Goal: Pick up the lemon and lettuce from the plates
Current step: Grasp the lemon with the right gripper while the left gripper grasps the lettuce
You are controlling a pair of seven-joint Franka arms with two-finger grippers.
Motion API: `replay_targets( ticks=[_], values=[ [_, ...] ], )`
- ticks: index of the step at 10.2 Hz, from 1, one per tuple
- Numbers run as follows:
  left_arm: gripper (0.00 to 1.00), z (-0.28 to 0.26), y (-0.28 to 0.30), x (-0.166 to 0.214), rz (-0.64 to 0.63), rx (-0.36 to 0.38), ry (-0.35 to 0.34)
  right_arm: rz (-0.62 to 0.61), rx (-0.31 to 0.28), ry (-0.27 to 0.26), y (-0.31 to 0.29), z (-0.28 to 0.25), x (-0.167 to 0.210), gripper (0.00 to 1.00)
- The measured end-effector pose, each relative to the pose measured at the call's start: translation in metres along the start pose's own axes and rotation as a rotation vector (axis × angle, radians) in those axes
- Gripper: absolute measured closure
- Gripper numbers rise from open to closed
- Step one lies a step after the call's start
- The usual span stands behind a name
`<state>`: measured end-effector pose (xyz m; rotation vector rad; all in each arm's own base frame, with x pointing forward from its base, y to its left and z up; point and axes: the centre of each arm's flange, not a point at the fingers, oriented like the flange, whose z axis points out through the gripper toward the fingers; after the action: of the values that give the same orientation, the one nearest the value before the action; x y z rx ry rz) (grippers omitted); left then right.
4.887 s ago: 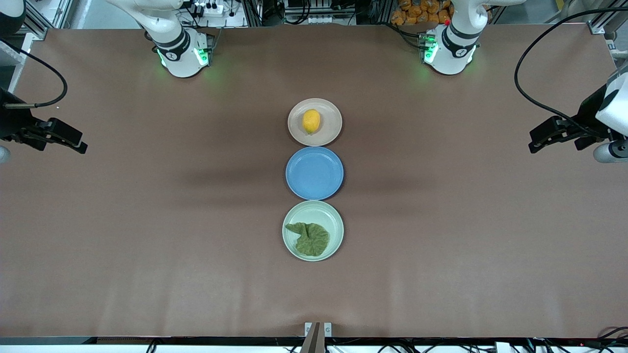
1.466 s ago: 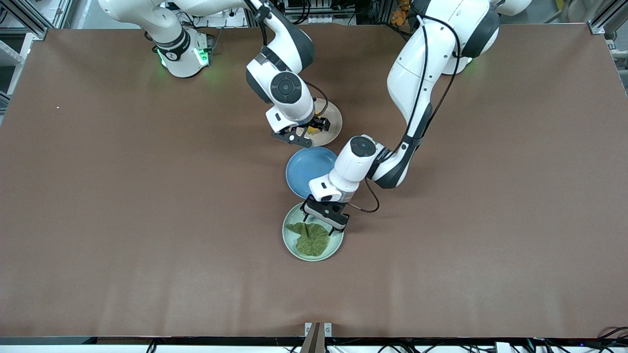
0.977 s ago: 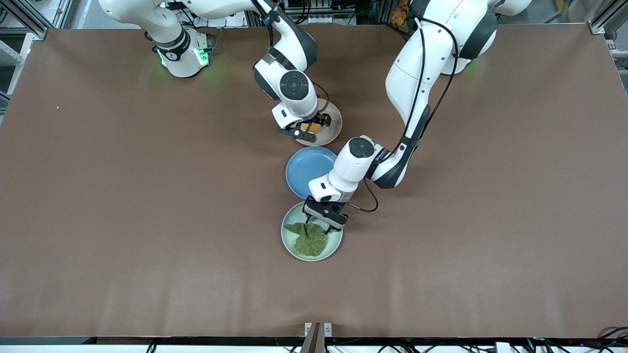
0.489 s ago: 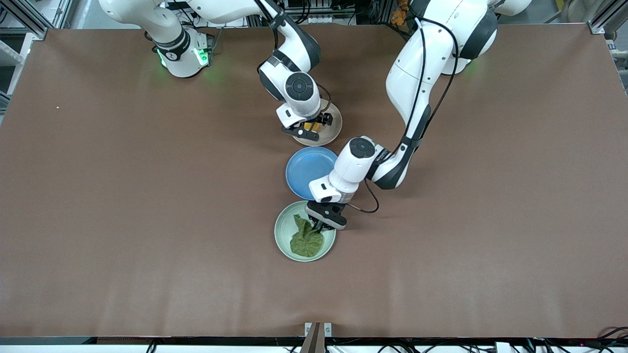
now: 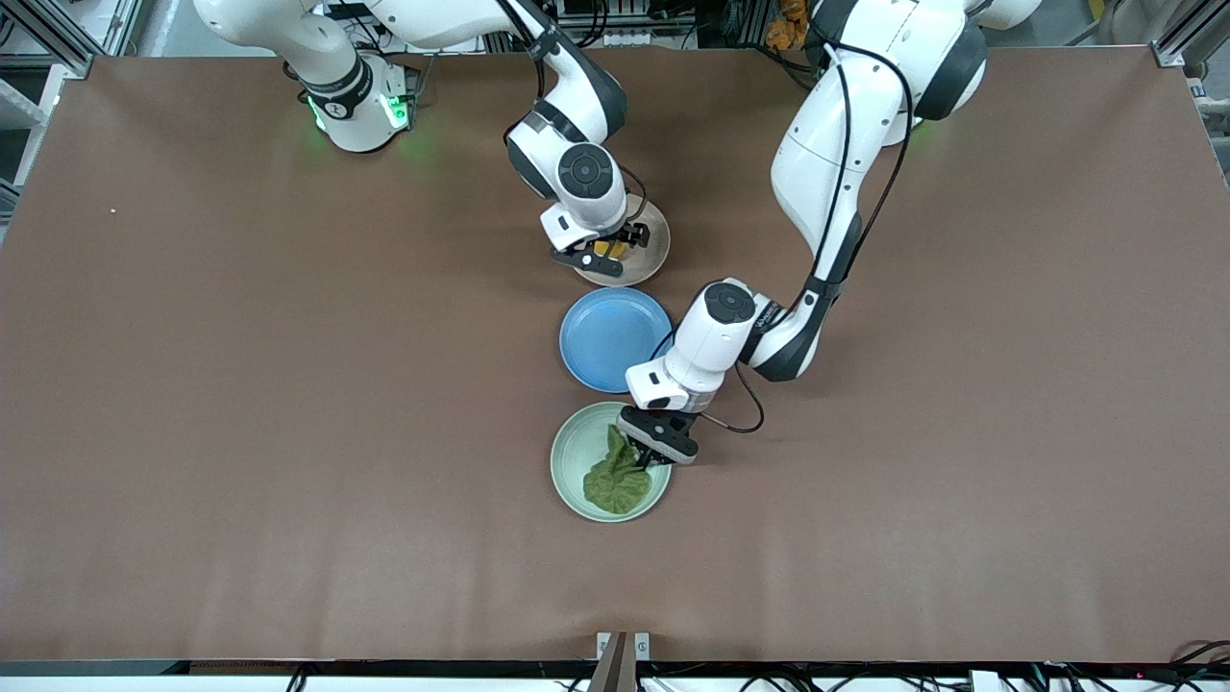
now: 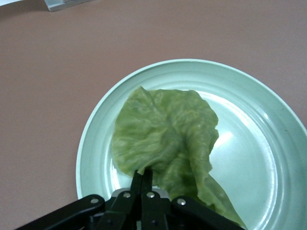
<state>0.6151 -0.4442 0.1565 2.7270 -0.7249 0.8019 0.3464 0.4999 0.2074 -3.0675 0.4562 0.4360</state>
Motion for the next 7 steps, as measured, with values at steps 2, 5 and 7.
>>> replay_targets(
  ticks=[2,5,7],
  values=[
    [0.99,-0.002,0.0,0.0,-0.005,0.0,-0.007,-0.002,-0.001,0.001,-0.001,0.005,-0.002,0.33],
    [0.99,-0.027,0.008,0.017,-0.096,0.019,-0.151,-0.004,0.001,0.003,-0.002,0.004,-0.003,0.36],
    [0.99,-0.074,0.012,0.049,-0.139,0.038,-0.223,-0.002,0.006,0.009,-0.003,0.0,0.0,0.36]
  ],
)
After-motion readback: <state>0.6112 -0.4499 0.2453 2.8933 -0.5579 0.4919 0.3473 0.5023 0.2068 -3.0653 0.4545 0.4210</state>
